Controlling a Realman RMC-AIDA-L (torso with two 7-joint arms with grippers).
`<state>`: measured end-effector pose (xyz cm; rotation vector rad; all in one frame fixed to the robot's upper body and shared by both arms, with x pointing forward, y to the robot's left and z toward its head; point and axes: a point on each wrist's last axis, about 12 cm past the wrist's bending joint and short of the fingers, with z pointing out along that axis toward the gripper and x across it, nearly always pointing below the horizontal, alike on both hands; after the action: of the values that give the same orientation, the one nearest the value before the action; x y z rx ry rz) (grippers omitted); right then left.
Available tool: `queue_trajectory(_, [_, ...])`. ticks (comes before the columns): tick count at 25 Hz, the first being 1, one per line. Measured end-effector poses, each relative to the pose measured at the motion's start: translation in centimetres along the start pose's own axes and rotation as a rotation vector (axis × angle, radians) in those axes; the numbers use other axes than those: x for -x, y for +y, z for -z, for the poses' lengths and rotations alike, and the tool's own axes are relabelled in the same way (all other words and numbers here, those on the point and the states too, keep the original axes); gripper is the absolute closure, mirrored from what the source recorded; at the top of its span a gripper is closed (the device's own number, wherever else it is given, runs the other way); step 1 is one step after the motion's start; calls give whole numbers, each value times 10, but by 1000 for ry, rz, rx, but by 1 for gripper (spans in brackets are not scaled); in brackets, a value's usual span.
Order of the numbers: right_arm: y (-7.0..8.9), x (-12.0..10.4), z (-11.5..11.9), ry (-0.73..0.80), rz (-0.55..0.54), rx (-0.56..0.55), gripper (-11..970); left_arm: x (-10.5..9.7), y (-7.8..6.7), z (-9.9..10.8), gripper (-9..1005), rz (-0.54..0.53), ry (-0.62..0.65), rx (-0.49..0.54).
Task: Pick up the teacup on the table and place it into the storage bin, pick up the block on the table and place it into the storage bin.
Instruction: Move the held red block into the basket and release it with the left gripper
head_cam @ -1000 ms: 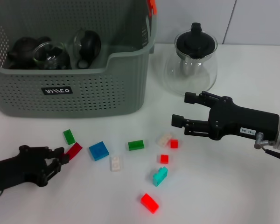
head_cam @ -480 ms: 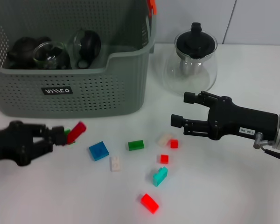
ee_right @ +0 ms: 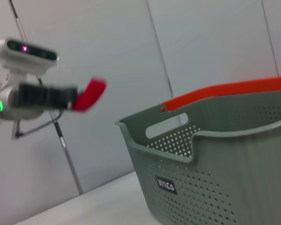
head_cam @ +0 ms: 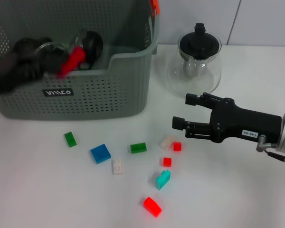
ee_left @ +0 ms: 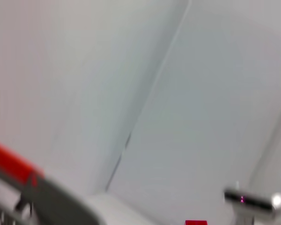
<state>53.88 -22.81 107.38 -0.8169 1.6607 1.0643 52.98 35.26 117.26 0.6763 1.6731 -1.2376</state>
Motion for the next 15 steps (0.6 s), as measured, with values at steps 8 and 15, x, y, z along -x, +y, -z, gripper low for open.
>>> queue_trajectory(8, [1, 0, -2, -3, 4, 4, 17, 70, 22, -1, 807, 41, -71, 207])
queue_trajectory(15, [1, 1, -2, -2, 6, 4, 17, 99, 42, -9, 785, 5, 77, 541])
